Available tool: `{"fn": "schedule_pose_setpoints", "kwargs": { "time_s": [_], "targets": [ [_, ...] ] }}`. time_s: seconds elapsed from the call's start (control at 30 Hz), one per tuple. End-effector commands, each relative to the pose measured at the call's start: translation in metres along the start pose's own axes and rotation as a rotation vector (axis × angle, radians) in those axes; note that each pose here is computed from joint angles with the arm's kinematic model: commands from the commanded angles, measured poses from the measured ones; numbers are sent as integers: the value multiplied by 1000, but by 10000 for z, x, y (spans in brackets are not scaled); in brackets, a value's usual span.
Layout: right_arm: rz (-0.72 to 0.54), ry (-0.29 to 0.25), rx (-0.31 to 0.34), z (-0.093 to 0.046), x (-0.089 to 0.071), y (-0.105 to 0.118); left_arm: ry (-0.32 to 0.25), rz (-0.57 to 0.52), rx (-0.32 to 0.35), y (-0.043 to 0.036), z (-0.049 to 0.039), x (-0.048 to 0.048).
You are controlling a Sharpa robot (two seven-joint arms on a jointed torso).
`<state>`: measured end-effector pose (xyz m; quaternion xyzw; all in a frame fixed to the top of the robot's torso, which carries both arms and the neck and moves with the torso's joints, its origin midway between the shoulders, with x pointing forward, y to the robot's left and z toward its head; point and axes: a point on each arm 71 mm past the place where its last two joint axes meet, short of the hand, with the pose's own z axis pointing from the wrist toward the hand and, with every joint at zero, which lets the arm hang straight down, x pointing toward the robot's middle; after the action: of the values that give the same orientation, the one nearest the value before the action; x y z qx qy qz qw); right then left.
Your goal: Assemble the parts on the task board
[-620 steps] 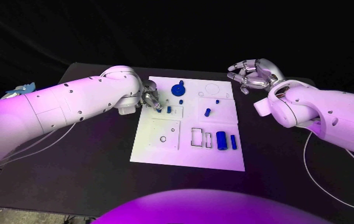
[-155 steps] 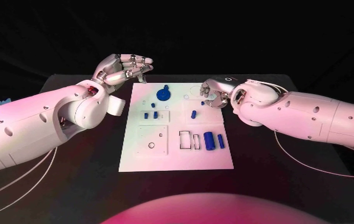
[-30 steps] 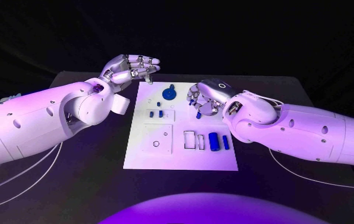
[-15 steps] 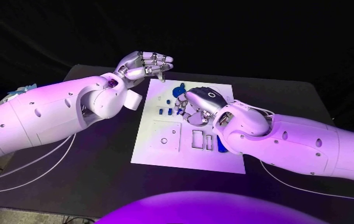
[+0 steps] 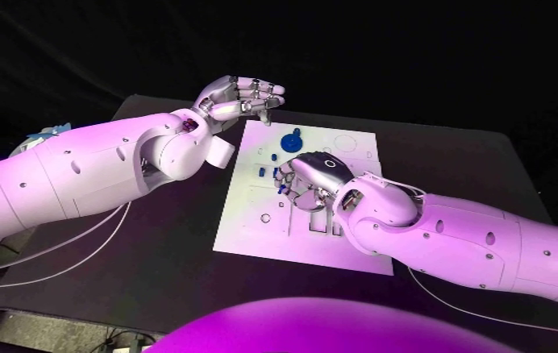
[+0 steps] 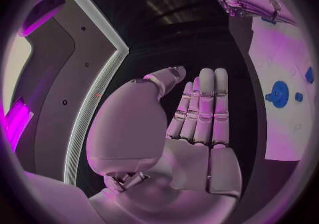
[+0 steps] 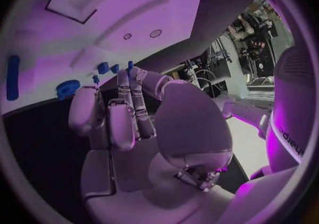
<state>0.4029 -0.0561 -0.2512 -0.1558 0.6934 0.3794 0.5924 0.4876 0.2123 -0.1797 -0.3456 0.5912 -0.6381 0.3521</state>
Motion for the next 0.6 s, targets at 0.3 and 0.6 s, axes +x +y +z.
{"fn": "schedule_pose_setpoints", "kwargs": {
  "time_s": [0.3, 0.6],
  "targets": [
    [-13, 67, 7, 12, 143, -64, 4, 1, 17, -15, 17, 28],
    [-14, 82, 11, 0, 173, -82, 5, 0, 16, -13, 22, 29]
  ]
}}
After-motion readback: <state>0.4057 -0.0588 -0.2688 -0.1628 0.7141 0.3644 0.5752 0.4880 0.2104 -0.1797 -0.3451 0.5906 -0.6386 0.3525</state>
